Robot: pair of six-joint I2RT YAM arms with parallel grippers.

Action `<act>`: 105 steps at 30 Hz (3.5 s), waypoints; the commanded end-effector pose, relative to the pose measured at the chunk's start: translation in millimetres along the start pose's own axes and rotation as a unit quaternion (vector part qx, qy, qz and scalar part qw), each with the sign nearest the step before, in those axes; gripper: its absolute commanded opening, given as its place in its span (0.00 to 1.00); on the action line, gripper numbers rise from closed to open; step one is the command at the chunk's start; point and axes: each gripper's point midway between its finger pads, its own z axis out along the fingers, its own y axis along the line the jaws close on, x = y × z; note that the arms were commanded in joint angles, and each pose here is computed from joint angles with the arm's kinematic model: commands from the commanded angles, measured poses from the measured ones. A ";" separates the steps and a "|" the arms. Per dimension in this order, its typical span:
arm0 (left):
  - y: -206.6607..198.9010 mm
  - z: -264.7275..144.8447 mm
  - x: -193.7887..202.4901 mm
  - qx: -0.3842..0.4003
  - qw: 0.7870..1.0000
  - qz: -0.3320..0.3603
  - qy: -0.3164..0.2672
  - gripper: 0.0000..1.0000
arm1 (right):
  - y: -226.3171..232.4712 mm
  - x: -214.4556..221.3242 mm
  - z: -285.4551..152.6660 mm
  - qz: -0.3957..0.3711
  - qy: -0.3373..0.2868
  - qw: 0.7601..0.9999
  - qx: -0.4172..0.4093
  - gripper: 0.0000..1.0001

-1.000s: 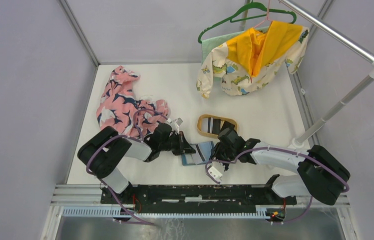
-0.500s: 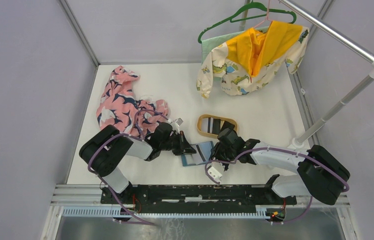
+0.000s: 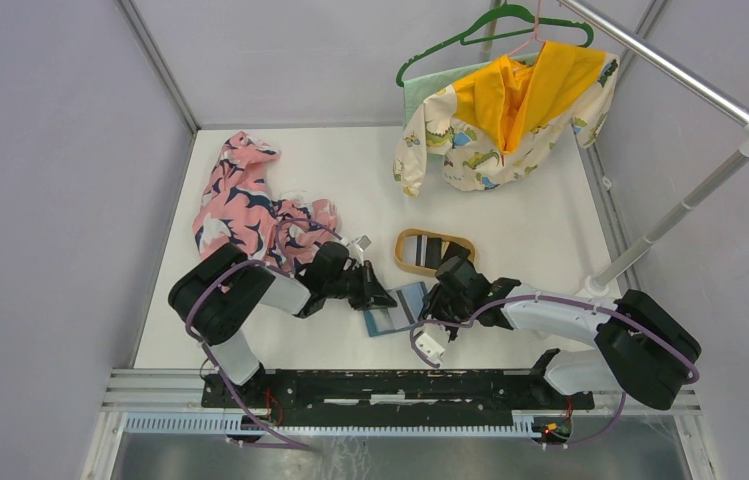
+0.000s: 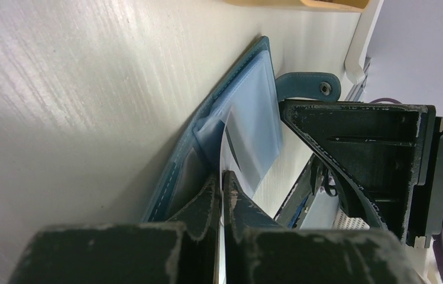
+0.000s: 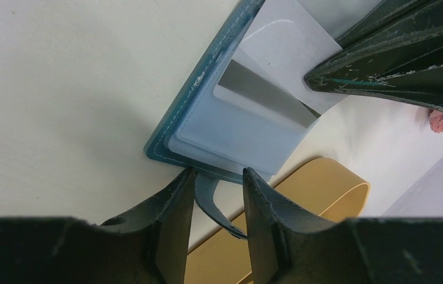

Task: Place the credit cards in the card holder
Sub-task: Insert the credit card into the card holder.

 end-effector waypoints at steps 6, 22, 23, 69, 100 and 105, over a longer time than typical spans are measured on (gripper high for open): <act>22.2 3.7 18.7 -0.040 0.998 -0.024 0.038 0.18 | 25.7 -2.7 3.2 0.029 -0.001 0.999 -0.040 0.45; 30.4 4.2 23.5 -0.050 0.998 -0.025 0.043 0.29 | -39.7 -87.8 -40.2 0.062 -0.215 0.974 0.028 0.52; 30.8 4.3 23.9 -0.050 0.998 -0.024 0.043 0.29 | -41.8 -96.8 -40.5 0.056 -0.237 0.970 0.021 0.50; 33.7 2.0 28.6 -0.049 0.998 -0.016 0.048 0.39 | -61.2 -32.0 33.7 0.151 0.079 0.985 -0.003 0.11; 8.5 -7.0 13.9 -0.001 1.000 0.004 0.000 0.41 | -58.7 -52.0 -16.7 0.246 -0.141 0.959 0.013 0.24; -4.6 -14.4 8.5 0.016 1.000 0.017 -0.018 0.41 | -50.4 -25.8 -14.2 0.268 -0.101 0.958 0.027 0.23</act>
